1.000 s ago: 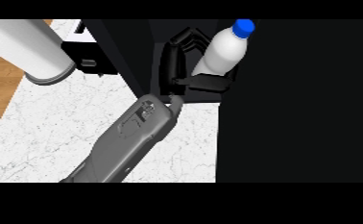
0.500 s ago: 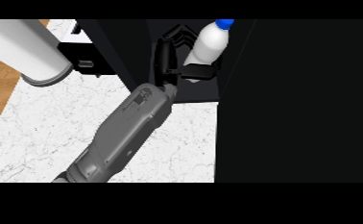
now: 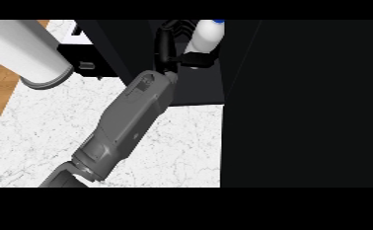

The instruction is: Pick up the bottled water, place it into the cabinet and close the cabinet

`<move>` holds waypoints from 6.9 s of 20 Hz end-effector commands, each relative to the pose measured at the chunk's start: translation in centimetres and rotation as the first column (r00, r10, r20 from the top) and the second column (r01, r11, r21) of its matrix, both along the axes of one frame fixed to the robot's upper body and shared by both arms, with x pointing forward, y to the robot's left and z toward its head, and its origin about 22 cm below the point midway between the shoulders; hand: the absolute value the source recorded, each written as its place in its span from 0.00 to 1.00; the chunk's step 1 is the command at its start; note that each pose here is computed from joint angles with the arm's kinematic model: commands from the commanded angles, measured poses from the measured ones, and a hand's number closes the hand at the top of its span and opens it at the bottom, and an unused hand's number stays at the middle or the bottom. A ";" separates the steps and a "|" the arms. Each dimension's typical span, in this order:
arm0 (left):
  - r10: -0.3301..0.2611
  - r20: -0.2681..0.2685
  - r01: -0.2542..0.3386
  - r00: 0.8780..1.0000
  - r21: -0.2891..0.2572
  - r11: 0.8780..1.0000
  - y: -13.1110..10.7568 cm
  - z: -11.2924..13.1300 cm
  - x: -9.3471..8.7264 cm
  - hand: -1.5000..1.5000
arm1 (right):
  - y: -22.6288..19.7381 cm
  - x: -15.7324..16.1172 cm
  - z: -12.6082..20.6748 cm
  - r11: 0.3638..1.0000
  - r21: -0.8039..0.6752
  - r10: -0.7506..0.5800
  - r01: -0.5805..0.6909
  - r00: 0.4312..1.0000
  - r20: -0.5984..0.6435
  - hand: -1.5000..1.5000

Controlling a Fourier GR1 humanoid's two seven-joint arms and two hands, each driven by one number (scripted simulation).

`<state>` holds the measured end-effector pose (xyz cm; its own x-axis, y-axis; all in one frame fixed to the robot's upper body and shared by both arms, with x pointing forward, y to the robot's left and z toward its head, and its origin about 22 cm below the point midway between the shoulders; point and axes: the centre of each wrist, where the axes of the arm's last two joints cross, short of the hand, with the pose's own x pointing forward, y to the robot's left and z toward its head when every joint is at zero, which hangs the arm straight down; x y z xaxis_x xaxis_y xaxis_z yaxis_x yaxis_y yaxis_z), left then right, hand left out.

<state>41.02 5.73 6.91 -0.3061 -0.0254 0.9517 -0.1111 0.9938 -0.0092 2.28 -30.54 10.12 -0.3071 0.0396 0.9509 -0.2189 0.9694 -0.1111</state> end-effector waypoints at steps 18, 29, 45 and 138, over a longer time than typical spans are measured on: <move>0.012 -0.008 -0.011 1.000 0.135 0.991 0.9 0.9 2.8 0.00 | 0.9 0.4 0.9 0.999 0.031 0.022 -0.024 0.998 0.054 0.00; -0.224 0.076 0.228 0.972 -0.047 0.972 0.2 1.0 1.6 0.00 | -0.1 0.2 2.7 0.999 0.017 0.036 -0.037 0.998 0.042 0.00; -0.330 0.073 0.337 0.941 -0.151 0.929 0.6 -3.6 -7.7 0.00 | 3.1 0.5 3.6 0.999 0.031 0.008 -0.010 0.999 0.049 0.00; -0.343 0.141 0.367 0.929 -0.225 0.902 22.2 -0.6 -25.4 0.00 | 21.2 10.9 1.9 0.515 0.155 0.846 -0.843 0.469 -0.253 1.00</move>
